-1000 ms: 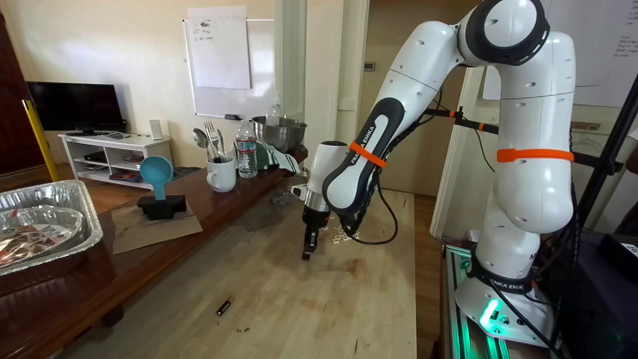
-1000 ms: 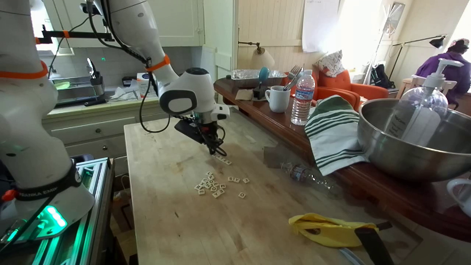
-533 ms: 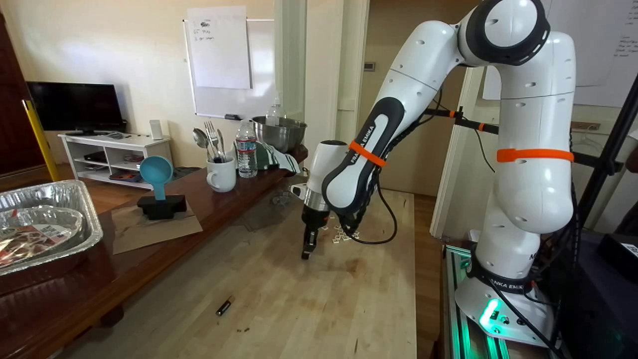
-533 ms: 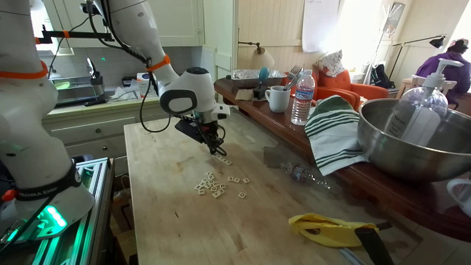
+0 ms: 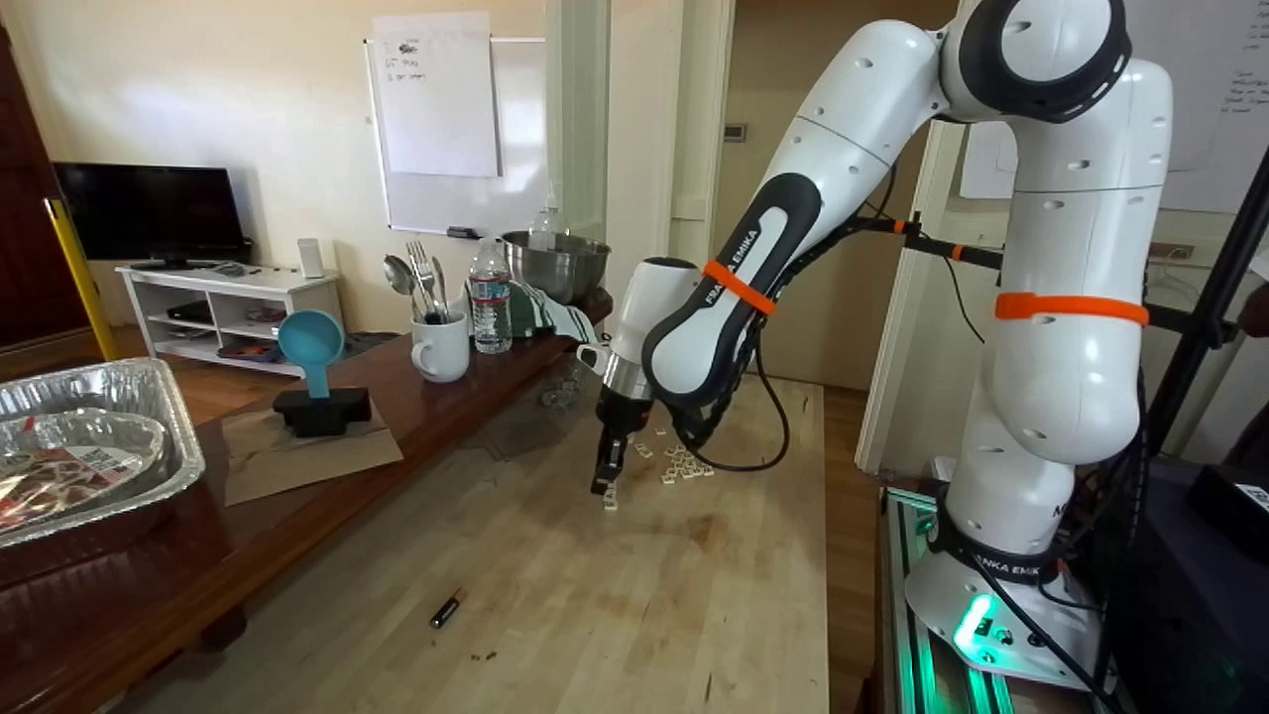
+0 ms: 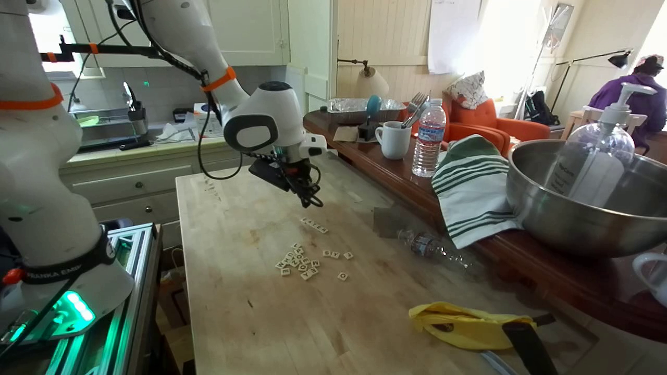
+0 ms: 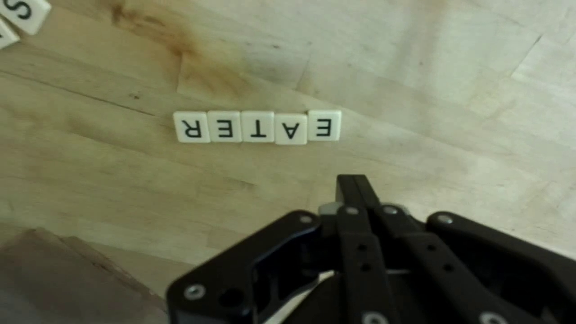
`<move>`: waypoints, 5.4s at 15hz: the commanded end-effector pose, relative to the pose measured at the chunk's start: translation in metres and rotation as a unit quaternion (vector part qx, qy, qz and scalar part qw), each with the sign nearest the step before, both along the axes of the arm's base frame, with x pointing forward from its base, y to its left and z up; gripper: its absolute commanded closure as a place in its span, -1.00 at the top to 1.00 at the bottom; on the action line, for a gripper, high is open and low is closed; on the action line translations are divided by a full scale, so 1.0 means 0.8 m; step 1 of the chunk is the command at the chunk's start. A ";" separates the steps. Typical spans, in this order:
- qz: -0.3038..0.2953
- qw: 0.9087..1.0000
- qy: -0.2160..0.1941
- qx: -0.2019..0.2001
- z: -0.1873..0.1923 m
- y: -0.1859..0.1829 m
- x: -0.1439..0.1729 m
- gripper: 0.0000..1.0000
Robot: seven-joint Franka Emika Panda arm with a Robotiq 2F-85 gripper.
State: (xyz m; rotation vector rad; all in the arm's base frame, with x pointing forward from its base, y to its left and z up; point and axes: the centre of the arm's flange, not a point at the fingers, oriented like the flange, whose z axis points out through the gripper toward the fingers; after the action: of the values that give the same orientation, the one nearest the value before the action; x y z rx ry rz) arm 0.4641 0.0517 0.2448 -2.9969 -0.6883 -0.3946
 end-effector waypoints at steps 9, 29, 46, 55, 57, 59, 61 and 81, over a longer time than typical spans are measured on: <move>-0.174 0.985 -0.006 -0.008 0.028 -0.177 -0.018 -1.00; -0.213 0.977 0.000 -0.017 -0.030 -0.220 0.033 -1.00; -0.210 0.978 0.019 -0.014 -0.057 -0.192 0.048 -1.00; -0.274 0.961 0.028 0.017 -0.057 -0.162 0.052 -1.00; -0.291 0.956 0.030 0.024 -0.057 -0.158 0.053 -1.00; -0.303 0.952 0.032 0.030 -0.057 -0.155 0.053 -1.00; -0.312 0.949 0.034 0.034 -0.057 -0.152 0.053 -1.00; -0.350 0.934 0.049 0.045 -0.061 -0.133 0.048 -1.00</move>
State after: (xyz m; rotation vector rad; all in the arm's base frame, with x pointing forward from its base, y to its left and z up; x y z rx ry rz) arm 0.5070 -0.0623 0.2148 -3.0516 0.3828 -0.3591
